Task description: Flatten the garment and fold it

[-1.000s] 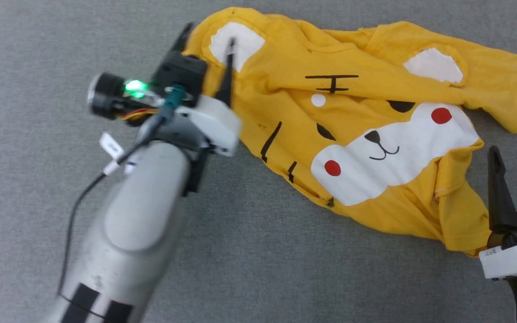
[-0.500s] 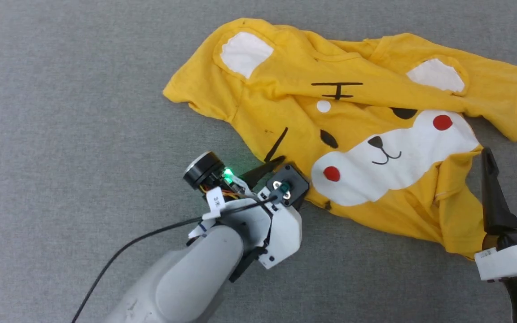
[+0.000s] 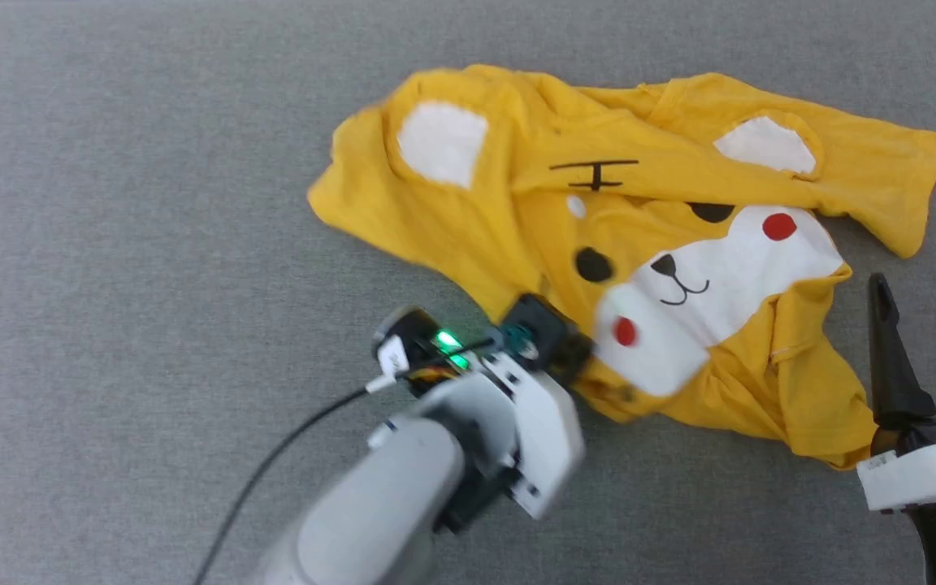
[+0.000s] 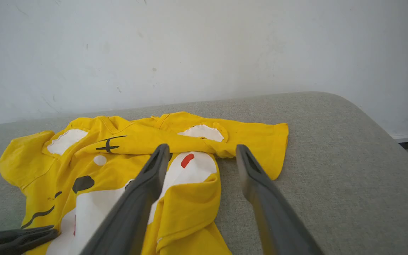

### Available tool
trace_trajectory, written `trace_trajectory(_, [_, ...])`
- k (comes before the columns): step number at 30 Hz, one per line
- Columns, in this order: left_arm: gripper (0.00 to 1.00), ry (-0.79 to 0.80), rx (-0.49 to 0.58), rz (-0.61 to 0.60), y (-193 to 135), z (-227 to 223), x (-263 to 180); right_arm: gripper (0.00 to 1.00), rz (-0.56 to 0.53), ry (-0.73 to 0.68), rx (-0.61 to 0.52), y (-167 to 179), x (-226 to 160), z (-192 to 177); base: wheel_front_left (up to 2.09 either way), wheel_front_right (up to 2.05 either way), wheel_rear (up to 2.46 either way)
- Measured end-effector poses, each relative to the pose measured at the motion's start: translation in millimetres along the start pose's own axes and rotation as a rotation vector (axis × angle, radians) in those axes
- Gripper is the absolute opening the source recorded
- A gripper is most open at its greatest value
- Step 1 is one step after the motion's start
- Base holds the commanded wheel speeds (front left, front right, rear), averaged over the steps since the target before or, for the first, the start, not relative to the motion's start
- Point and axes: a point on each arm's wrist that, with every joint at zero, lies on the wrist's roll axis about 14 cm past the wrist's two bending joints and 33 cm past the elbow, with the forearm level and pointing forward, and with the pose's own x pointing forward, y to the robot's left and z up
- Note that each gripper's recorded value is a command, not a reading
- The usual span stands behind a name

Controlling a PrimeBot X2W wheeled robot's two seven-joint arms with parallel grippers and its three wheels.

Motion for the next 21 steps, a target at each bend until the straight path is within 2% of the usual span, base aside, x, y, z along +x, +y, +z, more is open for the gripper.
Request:
trace_trajectory(6, [0.0,-0.021,-0.1,-0.123,-44.6,11.5,-21.5,1.0,0.033,0.003,0.007,11.1,0.8,0.6,0.0,0.0,0.0])
trace_trajectory(8, [0.0,0.032,-0.122,-0.148,-54.2,-2.6,-28.8,1.0,0.045,0.002,0.009,15.0,1.5,1.0,0.0,0.0,0.0])
trace_trajectory(14, [0.0,0.181,-0.308,-0.266,-97.2,-46.1,-46.7,1.0,0.05,0.011,0.01,16.7,0.9,-0.1,0.0,0.0,0.0])
trace_trajectory(15, [0.09,0.166,-0.324,-0.25,-95.2,-45.0,-46.4,1.0,0.049,0.015,0.01,16.3,0.4,-1.2,0.0,0.0,0.0])
trace_trajectory(17, [1.0,0.098,-0.341,-0.171,-79.9,-34.8,-42.5,1.0,0.047,0.027,0.009,15.8,-0.5,-4.0,0.0,0.0,0.0])
trace_trajectory(21, [1.0,-0.069,-0.366,-0.052,-52.8,-5.8,-38.3,1.0,0.053,0.028,0.011,17.6,0.3,-4.2,0.0,0.0,0.0])
